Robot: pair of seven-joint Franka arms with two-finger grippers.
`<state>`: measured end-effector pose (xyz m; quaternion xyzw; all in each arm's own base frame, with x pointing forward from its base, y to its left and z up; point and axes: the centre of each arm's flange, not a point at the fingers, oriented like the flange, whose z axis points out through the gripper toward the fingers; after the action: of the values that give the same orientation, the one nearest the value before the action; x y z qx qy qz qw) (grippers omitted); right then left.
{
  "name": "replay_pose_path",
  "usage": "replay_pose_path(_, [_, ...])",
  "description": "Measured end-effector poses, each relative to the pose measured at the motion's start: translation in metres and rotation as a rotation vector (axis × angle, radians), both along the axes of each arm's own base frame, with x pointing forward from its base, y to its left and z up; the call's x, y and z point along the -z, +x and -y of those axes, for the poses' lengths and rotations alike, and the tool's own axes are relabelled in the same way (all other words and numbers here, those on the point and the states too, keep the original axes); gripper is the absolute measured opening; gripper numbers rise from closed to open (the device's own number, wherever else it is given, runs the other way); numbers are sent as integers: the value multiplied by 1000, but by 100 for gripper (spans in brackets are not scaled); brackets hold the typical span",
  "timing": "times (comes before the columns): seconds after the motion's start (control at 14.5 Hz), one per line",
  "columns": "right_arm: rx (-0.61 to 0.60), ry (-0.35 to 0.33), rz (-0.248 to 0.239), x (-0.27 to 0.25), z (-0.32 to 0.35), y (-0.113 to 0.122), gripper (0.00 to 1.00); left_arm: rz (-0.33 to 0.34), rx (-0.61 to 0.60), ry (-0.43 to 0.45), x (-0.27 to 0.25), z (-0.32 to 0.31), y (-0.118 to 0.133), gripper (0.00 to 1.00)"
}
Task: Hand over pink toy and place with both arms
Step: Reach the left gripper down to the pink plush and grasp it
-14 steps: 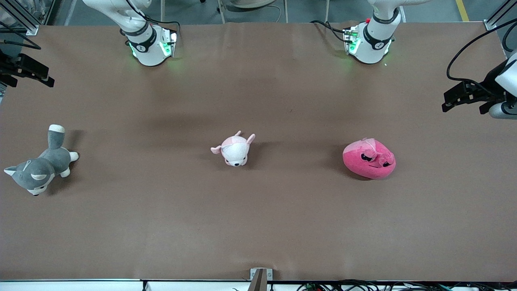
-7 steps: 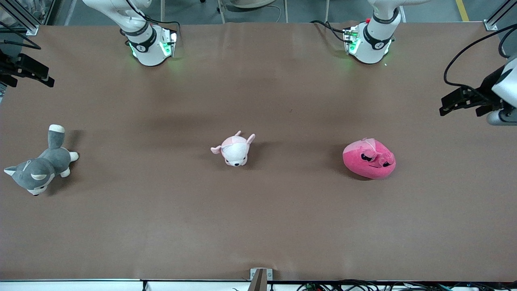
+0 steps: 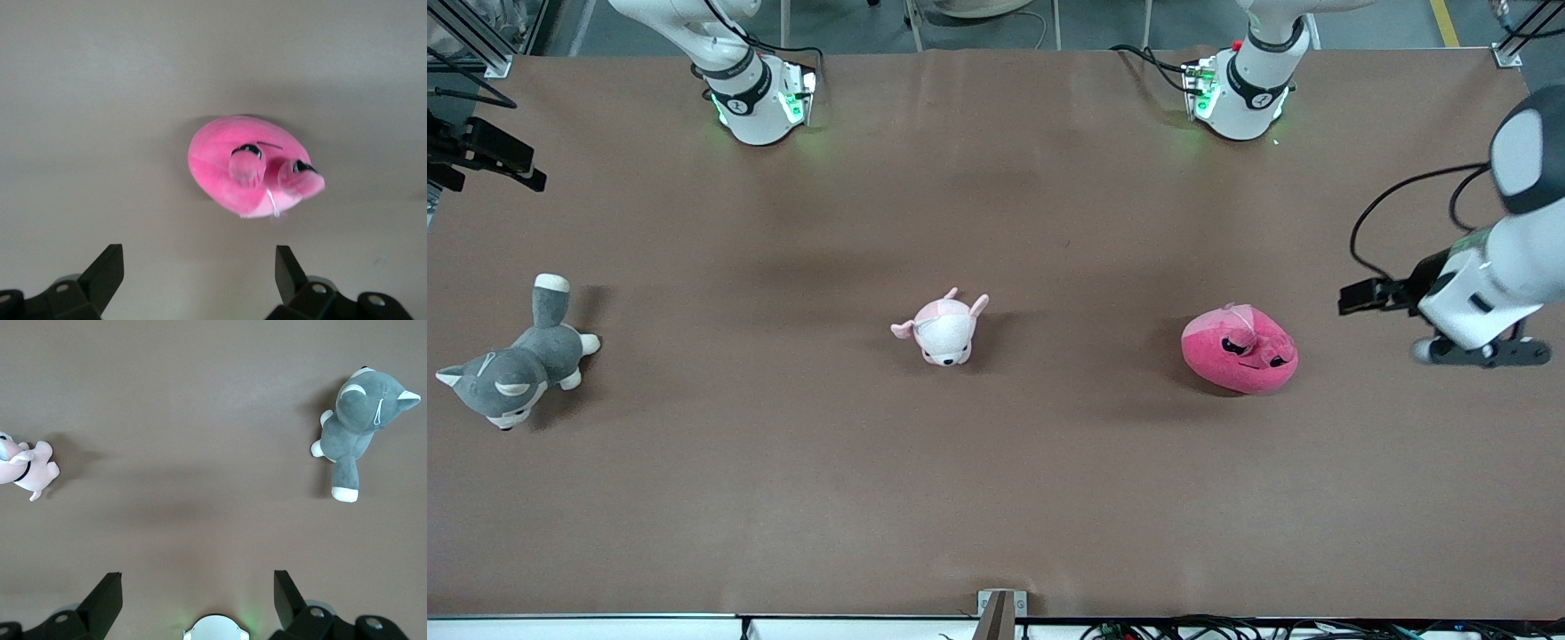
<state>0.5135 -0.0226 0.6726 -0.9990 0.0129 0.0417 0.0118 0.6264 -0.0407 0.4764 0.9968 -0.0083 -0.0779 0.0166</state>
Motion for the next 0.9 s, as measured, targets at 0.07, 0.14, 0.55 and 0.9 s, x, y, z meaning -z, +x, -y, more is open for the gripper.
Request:
replay_pose_path(0.07, [0,0,0,0,0,0,100,-4,-11,0,15,5,6,100])
replay_pose_path(0.14, [0,0,0,0,0,0,100,-3,-19,0,28,13,11,100])
replay_pose_path(0.55, [0,0,0,0,0,0,100,-20,-42,-29,71,44,17,100])
replay_pose_path(0.9, [0,0,0,0,0,0,100,-21,-55,-28,103,39,13,99])
